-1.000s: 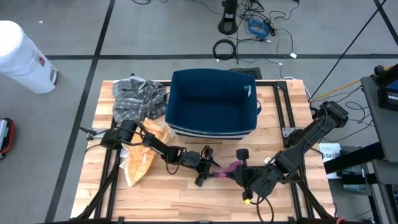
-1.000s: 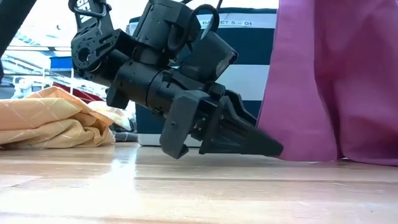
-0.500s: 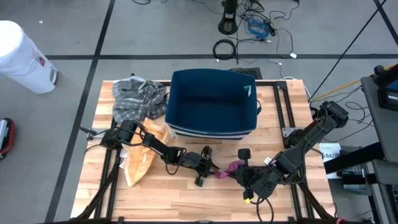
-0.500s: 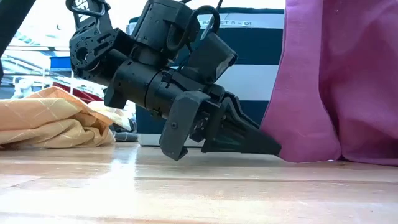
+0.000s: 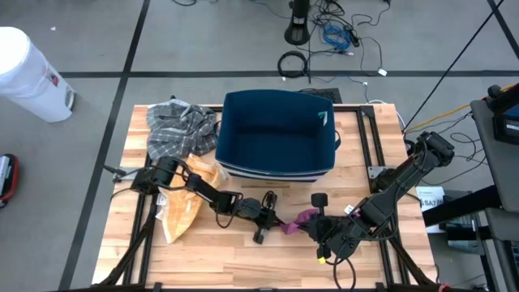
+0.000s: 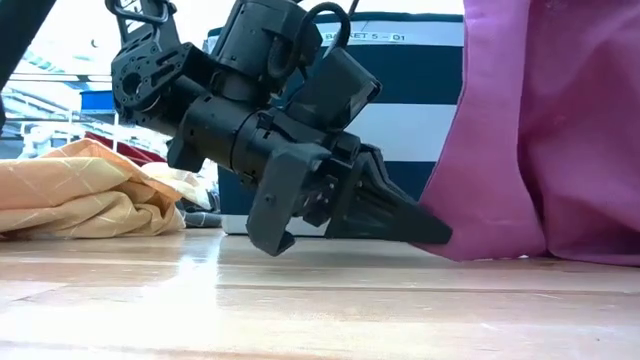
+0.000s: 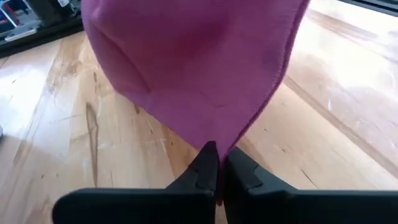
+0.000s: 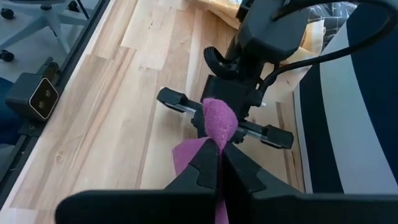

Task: Fold towel
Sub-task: Fold the purple towel

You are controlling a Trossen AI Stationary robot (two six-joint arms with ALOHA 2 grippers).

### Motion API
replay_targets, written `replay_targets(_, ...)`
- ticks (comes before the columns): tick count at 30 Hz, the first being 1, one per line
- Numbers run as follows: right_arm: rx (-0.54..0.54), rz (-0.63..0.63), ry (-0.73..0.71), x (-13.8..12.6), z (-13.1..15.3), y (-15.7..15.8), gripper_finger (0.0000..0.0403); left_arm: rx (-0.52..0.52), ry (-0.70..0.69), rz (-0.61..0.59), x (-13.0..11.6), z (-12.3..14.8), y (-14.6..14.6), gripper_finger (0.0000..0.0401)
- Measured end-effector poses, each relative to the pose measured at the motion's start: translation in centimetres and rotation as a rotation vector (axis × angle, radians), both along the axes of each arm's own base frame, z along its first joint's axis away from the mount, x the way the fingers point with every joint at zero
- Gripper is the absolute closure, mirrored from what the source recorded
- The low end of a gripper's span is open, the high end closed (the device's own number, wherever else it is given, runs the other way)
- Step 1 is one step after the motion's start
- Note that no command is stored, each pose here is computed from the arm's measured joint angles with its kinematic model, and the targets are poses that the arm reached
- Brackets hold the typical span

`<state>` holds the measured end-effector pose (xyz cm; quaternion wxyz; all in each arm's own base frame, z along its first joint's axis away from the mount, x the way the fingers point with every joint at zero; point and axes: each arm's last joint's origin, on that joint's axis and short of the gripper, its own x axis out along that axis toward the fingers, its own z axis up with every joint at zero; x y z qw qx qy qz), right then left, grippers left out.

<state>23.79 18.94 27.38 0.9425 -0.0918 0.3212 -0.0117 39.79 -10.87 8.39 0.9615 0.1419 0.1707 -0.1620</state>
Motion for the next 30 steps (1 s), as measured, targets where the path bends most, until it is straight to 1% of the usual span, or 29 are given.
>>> replay_targets(3,0.009,0.010,0.006,0.0,0.0,0.0,0.0403,0.032,0.013,0.004,-0.2,1.4,0.1,0.0397)
replay_targets(7,0.020,0.035,-0.005,-0.3,1.1,-0.2,0.0403,0.137,-0.010,0.051,-0.9,5.2,0.0,0.0398)
replay_targets(11,-0.002,0.084,-0.045,-0.7,4.0,-0.3,0.0403,0.276,-0.036,0.110,-2.8,10.5,0.2,0.0399)
replay_targets(15,-0.055,0.132,-0.064,-1.5,7.8,-0.9,0.0403,0.384,-0.094,0.214,-5.9,16.8,1.5,0.0399)
replay_targets(17,-0.076,0.154,-0.099,-1.8,10.1,-1.3,0.0403,0.396,-0.176,0.268,-7.8,20.4,2.2,0.0400)
replay_targets(20,-0.127,0.190,-0.183,-2.3,13.7,-1.8,0.0403,0.366,-0.333,0.311,-11.2,25.5,3.2,0.0400)
replay_targets(23,-0.179,0.230,-0.275,-2.8,17.3,-2.4,0.0403,0.325,-0.455,0.323,-14.2,29.3,3.8,0.0400)
replay_targets(26,-0.217,0.254,-0.360,-3.4,20.1,-3.0,0.0402,0.327,-0.501,0.297,-15.8,31.5,3.6,0.0400)
replay_targets(30,-0.243,0.287,-0.420,-4.2,22.4,-3.7,0.0402,0.353,-0.517,0.249,-16.4,32.9,2.6,0.0400)
